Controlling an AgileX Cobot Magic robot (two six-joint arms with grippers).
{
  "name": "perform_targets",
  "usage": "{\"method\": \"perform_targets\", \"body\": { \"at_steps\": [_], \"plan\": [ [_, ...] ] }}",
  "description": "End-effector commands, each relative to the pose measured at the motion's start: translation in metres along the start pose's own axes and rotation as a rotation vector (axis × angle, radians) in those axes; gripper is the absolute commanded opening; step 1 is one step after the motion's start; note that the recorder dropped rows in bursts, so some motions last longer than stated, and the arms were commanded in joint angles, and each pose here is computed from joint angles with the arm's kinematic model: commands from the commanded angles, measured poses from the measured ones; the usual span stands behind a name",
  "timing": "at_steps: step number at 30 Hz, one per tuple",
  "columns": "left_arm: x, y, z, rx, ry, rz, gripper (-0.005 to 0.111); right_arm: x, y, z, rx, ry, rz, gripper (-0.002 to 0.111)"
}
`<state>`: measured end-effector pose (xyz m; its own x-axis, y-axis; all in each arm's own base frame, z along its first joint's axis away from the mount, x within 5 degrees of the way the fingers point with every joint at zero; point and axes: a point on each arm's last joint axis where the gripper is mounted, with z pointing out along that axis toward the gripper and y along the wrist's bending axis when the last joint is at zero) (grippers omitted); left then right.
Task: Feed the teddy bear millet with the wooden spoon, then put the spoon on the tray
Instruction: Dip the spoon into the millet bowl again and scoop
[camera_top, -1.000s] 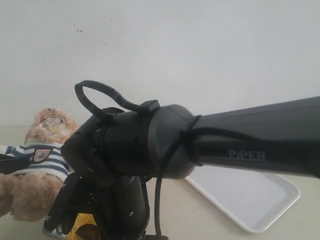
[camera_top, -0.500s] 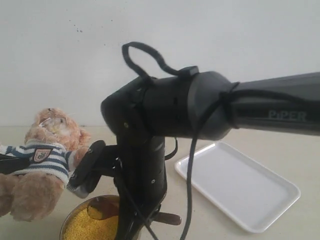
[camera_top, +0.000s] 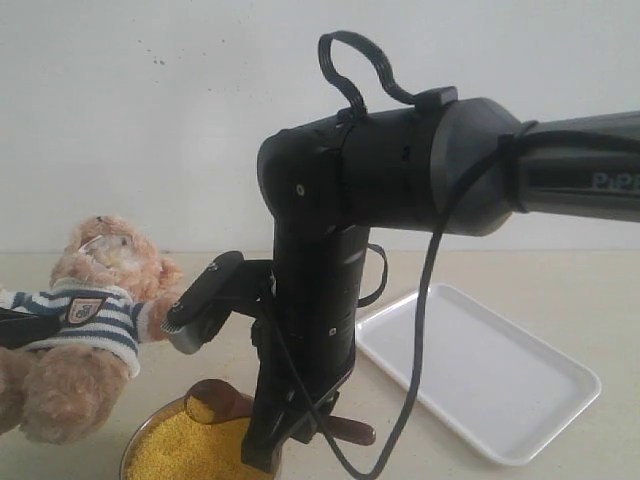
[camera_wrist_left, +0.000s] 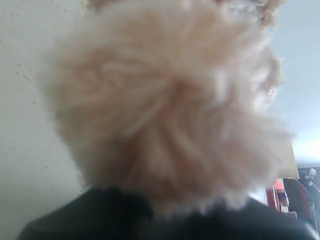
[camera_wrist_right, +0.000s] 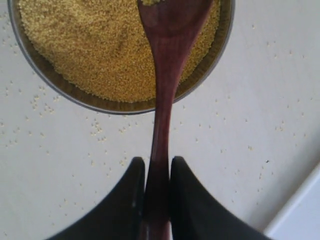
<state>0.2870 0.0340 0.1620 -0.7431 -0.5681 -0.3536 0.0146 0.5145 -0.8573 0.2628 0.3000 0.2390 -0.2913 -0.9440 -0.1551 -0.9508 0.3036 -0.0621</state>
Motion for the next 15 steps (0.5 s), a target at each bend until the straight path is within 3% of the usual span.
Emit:
{"method": "perform_targets", "body": {
  "at_steps": [1, 15],
  "plan": [
    [-0.0001, -0.0037, 0.0001, 0.038, -0.001, 0.001, 0.004, 0.0034, -0.0006, -0.0131, 0.002, 0.012, -0.014, 0.000],
    [0.0060, -0.0070, 0.0001, 0.074, 0.065, 0.029, 0.004, 0.0069, -0.0026, -0.0189, -0.010, 0.010, 0.015, 0.000]
  ]
}}
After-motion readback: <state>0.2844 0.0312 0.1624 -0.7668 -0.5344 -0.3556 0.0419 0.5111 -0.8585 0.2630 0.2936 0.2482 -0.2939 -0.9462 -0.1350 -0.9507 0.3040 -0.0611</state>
